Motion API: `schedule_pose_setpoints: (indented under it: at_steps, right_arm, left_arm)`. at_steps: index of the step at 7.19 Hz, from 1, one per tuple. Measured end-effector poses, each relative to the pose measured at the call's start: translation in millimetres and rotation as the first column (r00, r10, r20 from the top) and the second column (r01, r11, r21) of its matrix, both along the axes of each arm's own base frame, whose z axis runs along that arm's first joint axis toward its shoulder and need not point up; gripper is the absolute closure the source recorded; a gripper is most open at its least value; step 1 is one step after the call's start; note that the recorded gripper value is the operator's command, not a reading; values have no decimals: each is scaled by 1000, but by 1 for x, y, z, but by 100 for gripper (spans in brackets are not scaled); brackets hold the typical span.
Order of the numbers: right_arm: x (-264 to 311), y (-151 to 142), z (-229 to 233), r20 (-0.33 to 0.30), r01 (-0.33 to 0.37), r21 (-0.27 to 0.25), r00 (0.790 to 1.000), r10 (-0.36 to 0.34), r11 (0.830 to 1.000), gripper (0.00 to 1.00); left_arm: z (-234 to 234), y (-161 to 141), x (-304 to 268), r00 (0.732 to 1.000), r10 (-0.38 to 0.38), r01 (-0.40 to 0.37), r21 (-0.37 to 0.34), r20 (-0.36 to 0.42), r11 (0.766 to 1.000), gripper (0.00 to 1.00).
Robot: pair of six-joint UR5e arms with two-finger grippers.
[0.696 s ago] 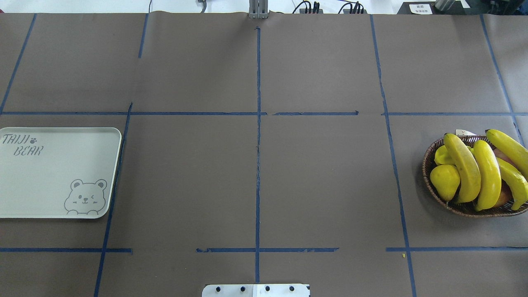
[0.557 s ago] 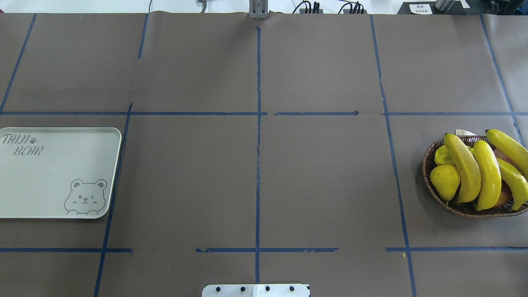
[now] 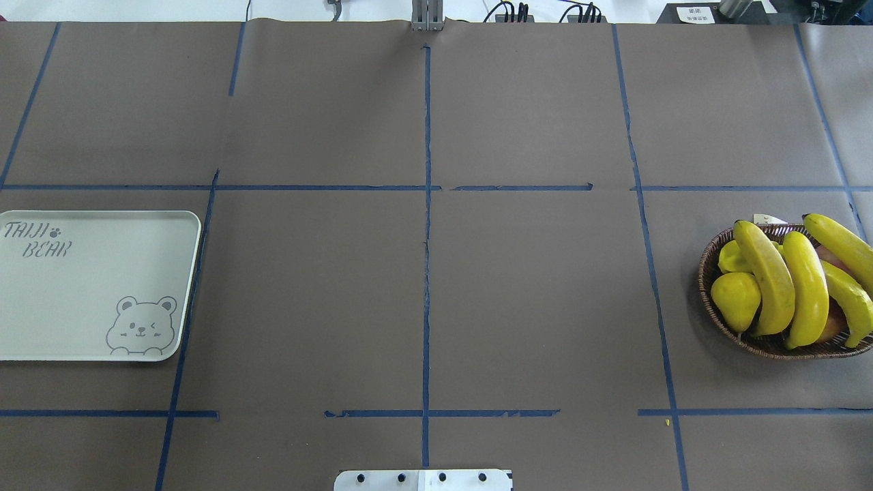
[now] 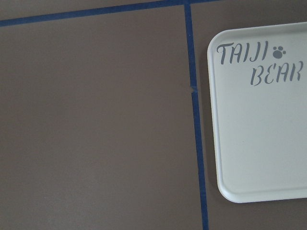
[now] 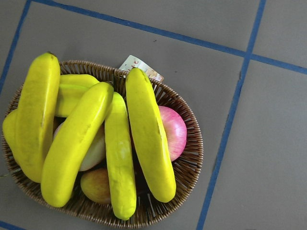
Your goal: Transfer all bananas from basket to plate
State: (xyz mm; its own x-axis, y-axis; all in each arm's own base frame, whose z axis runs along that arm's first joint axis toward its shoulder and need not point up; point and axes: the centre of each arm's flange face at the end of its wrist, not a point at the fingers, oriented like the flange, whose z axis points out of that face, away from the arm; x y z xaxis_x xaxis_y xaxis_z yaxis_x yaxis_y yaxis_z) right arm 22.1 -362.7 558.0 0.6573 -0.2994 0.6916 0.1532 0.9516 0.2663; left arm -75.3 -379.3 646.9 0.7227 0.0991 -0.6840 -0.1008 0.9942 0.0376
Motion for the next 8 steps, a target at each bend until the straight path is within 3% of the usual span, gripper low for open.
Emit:
schedule_pose_setpoints:
  at_steps: [1,3,4,6,8]
  right_arm:
    - [-16,-4,-3,-15,40,36,999,-40,999,0]
    - [-58,-14,6,-140,141,98,982,-127,985,0]
    - [-66,-16,23,-166,168,123,975,-147,978,0]
    - [-72,-19,62,-155,187,190,975,-159,964,1]
    - [-77,-18,72,-110,185,198,980,-166,963,1]
  left_arm:
    - [0,0,0,1000,0,0,0,0,1000,0]
    - [1,0,0,1000,0,0,-1,1,1000,0]
    - [2,0,0,1000,0,0,-3,1,1000,0]
    - [3,0,0,1000,0,0,-5,1,1000,0]
    - [2,0,0,1000,0,0,-4,1,1000,0]
